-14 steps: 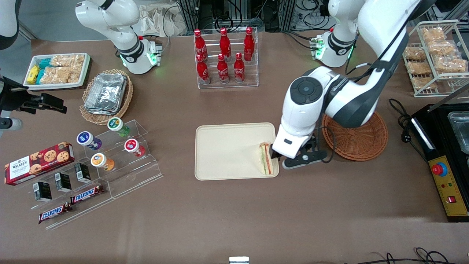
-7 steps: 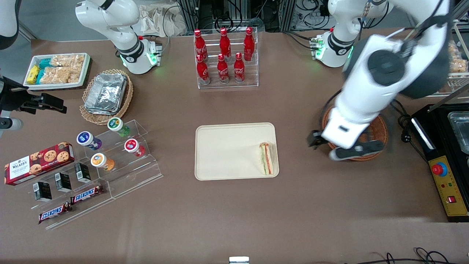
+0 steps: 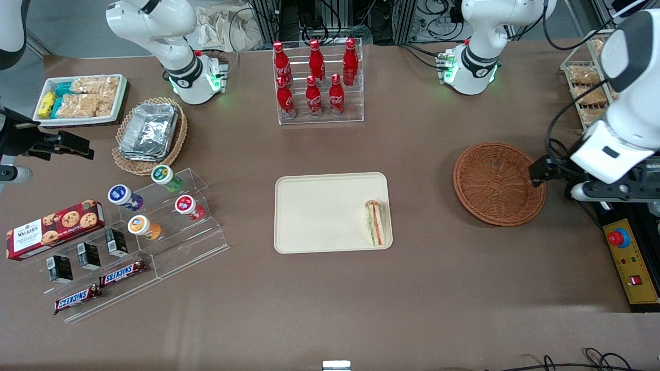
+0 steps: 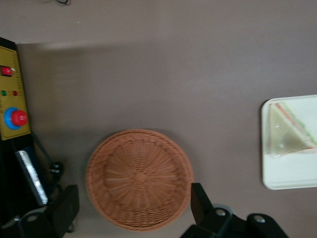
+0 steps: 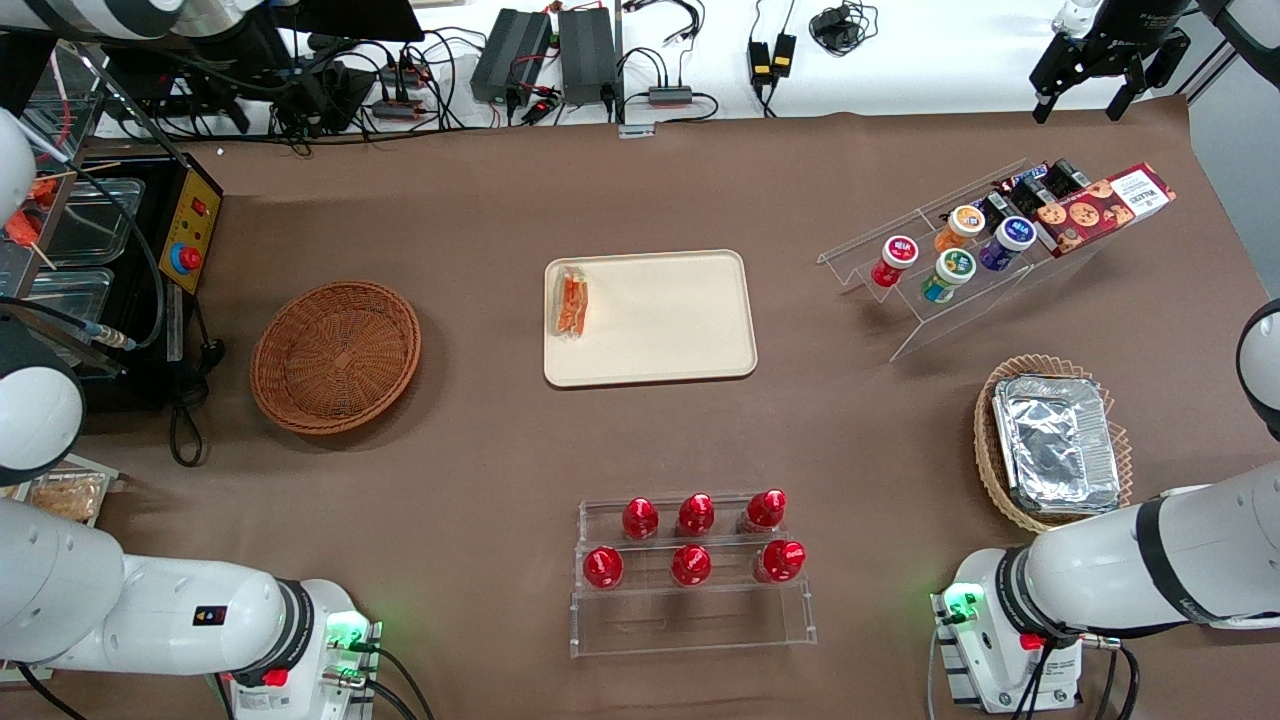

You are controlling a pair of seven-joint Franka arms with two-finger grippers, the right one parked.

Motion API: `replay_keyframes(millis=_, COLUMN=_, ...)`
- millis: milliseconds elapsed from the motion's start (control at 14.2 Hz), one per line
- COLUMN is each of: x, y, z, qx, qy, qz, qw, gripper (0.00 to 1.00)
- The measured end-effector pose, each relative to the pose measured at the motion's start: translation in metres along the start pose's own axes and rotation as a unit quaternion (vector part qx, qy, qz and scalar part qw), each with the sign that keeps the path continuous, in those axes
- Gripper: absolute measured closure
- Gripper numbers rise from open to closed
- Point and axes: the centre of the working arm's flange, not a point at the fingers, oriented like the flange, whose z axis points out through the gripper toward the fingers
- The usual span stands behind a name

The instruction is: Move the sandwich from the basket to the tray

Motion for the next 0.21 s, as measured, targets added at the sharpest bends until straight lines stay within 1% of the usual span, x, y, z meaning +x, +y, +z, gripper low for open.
replay_keyframes(millis=212, x=0.001, y=-0.031, z=0.001, qx=0.003, qy=0.000, qz=-0.003, qw=1.0000, gripper=0.00)
